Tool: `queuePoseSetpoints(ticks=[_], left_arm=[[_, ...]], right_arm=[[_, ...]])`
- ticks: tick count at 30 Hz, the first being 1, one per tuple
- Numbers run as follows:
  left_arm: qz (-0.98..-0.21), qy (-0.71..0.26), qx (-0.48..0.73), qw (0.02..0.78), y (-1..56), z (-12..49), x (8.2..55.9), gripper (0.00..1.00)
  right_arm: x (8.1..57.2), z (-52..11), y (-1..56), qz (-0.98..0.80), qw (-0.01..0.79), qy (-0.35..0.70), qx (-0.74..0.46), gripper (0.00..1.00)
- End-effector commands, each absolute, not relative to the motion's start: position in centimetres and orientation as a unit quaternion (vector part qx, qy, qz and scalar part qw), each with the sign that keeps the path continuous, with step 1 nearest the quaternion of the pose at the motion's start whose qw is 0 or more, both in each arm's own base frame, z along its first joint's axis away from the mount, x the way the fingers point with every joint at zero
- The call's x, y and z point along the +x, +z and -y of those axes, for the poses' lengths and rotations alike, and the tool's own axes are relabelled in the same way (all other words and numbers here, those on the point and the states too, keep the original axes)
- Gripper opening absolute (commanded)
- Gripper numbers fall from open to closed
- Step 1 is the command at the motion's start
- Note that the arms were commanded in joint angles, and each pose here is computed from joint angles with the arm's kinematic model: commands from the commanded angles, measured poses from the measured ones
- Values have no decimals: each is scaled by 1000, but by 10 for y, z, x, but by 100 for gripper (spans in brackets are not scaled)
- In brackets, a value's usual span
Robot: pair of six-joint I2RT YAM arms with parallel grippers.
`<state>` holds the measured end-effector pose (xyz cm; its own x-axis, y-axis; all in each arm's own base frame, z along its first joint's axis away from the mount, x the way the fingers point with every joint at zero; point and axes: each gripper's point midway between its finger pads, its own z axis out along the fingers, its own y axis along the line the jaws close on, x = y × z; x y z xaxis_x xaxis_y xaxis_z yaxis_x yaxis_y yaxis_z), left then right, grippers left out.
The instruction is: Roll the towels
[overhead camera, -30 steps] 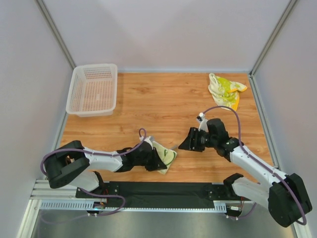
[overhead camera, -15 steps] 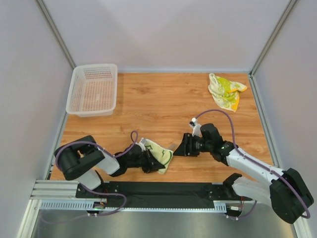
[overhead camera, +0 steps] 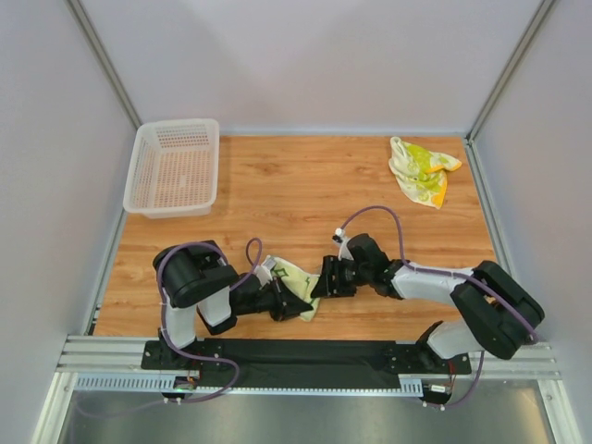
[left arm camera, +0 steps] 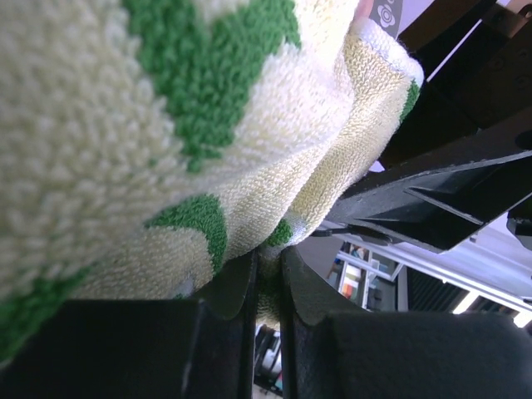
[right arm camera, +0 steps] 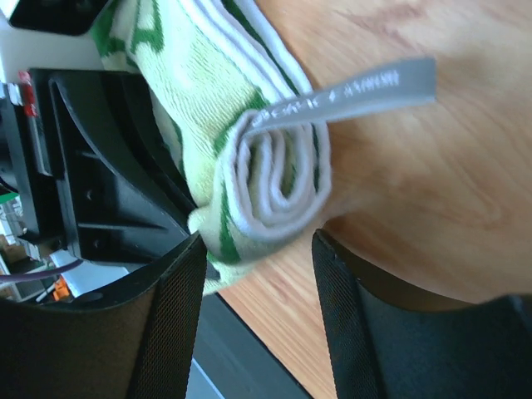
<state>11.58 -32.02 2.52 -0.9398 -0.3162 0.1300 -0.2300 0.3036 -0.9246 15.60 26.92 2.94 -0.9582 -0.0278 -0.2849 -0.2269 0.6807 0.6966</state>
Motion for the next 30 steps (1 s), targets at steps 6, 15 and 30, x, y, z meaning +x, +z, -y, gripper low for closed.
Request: queuePoseSetpoints(ticks=[6,15,30], left_arm=[[-796,-568,-210,-8,25,315,108,2],[-803,-558,-208,-1,20,313,108,2],[-964,-222,-99,106,17,253,117,41]], right_arm=[[187,-292,44,-892,176,407,-83,56],[193,-286,42,-903,180,380,-85,15],[200,-261,60,-940,182,277,-78,0]])
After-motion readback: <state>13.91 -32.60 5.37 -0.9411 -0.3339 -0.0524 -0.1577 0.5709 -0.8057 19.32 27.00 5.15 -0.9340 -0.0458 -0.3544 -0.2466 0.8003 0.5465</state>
